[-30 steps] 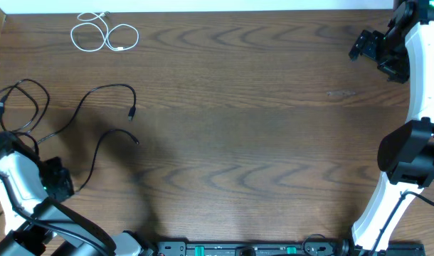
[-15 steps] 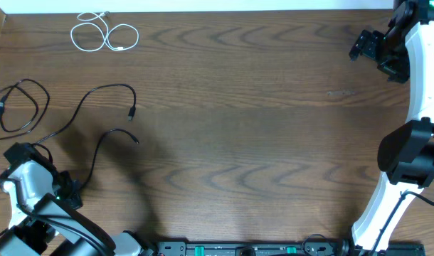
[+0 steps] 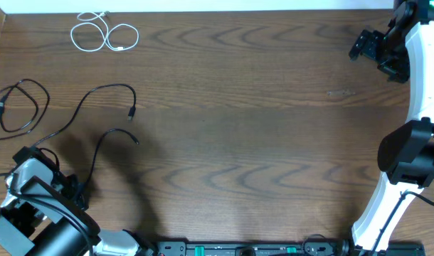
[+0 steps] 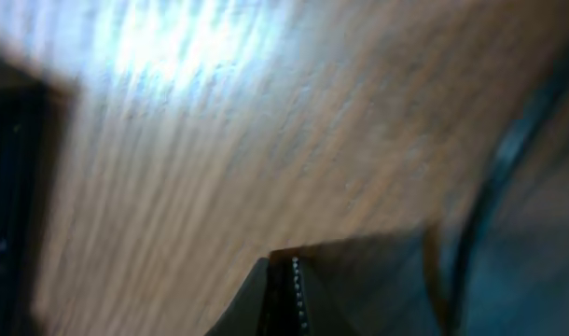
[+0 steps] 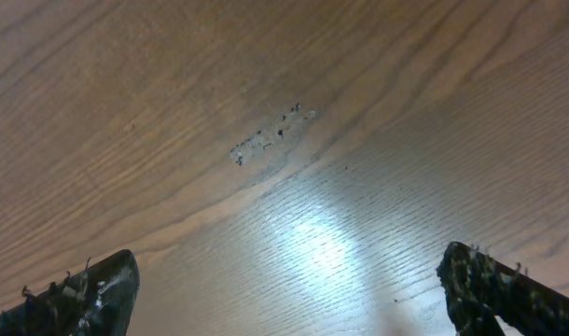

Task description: Untangle cables

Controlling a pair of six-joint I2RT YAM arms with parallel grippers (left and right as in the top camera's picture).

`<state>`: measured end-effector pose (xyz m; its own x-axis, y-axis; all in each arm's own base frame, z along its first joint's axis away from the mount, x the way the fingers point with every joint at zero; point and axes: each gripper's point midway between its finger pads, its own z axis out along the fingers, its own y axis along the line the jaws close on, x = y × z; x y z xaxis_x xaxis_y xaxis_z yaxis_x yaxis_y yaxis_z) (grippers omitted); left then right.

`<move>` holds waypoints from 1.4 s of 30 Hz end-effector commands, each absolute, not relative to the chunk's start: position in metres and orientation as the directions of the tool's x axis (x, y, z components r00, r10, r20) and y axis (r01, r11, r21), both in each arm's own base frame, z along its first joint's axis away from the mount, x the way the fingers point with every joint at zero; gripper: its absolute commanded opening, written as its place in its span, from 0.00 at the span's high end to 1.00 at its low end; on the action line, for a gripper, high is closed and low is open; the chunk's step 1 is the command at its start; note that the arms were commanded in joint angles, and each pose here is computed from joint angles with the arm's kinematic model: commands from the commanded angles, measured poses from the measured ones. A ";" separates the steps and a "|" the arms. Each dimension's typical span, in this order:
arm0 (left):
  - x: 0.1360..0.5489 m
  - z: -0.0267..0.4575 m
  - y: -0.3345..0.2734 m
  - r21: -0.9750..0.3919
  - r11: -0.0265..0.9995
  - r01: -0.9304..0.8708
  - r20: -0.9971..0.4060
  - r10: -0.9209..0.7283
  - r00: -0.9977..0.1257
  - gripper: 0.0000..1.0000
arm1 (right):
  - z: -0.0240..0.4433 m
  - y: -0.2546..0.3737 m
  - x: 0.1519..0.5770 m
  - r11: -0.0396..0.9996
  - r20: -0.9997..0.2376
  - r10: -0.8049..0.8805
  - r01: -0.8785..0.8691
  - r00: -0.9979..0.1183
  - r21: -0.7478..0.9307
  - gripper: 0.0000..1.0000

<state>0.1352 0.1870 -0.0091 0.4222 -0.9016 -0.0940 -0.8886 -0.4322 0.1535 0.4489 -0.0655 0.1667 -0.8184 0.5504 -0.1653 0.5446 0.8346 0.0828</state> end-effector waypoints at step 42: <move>0.276 -0.017 0.160 -0.393 -0.153 -0.907 0.201 -0.976 0.077 0.92 | 0.163 -0.066 0.449 0.839 -0.157 0.544 0.539 -0.824 0.076 0.01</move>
